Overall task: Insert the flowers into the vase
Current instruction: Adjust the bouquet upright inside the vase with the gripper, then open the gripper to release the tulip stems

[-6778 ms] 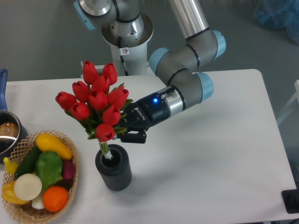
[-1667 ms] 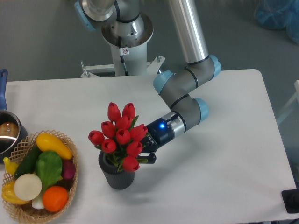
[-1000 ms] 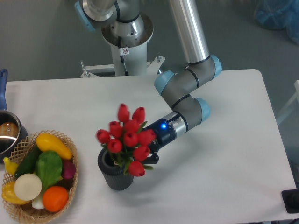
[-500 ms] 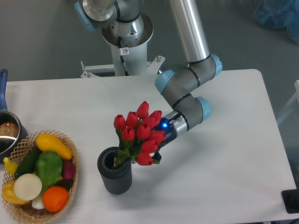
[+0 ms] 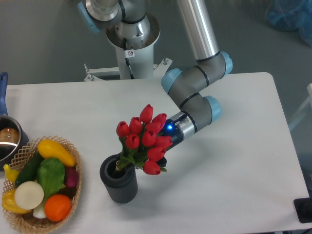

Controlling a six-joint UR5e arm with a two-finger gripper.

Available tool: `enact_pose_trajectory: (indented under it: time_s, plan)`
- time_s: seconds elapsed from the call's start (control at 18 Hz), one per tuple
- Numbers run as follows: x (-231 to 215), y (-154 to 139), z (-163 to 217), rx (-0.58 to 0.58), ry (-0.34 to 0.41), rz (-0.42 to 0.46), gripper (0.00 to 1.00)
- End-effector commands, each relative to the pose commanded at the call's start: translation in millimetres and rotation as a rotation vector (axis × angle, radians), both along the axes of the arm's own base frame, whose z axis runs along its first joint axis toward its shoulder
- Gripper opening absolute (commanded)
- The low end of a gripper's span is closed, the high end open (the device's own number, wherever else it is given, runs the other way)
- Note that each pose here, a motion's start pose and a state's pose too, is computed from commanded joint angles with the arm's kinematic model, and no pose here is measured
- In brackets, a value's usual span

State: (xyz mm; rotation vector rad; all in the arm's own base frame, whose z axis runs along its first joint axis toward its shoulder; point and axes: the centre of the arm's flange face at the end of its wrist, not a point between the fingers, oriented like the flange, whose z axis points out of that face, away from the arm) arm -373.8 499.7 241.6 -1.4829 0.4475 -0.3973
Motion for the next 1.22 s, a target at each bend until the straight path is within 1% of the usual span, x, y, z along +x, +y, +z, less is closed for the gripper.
enact_pose_trajectory:
  time_s: [0.06, 0.22, 0.44, 0.67, 0.78, 0.89, 1.0, 1.17, 1.22]
  plan:
    - [0.8, 0.6, -0.1, -0.001, 0.001, -0.002, 0.50]
    - [-0.5, 1.4, -0.4, -0.001, 0.004, -0.002, 0.50]
    - [-1.4, 5.0, 3.3, 0.005, 0.013, -0.006, 0.58]
    - [-1.4, 5.0, 3.3, 0.005, 0.013, -0.006, 0.59]
    - [-1.6, 5.2, 4.7, 0.005, 0.015, -0.006, 0.63]
    - [-0.7, 5.7, 5.5, 0.005, 0.015, -0.008, 0.72]
    - [-0.7, 5.7, 5.5, 0.005, 0.013, -0.008, 0.73]
    - [-0.7, 5.7, 5.2, -0.001, 0.006, -0.008, 0.82]
    - [-0.3, 5.5, 4.5, -0.004, 0.006, -0.008, 0.83]
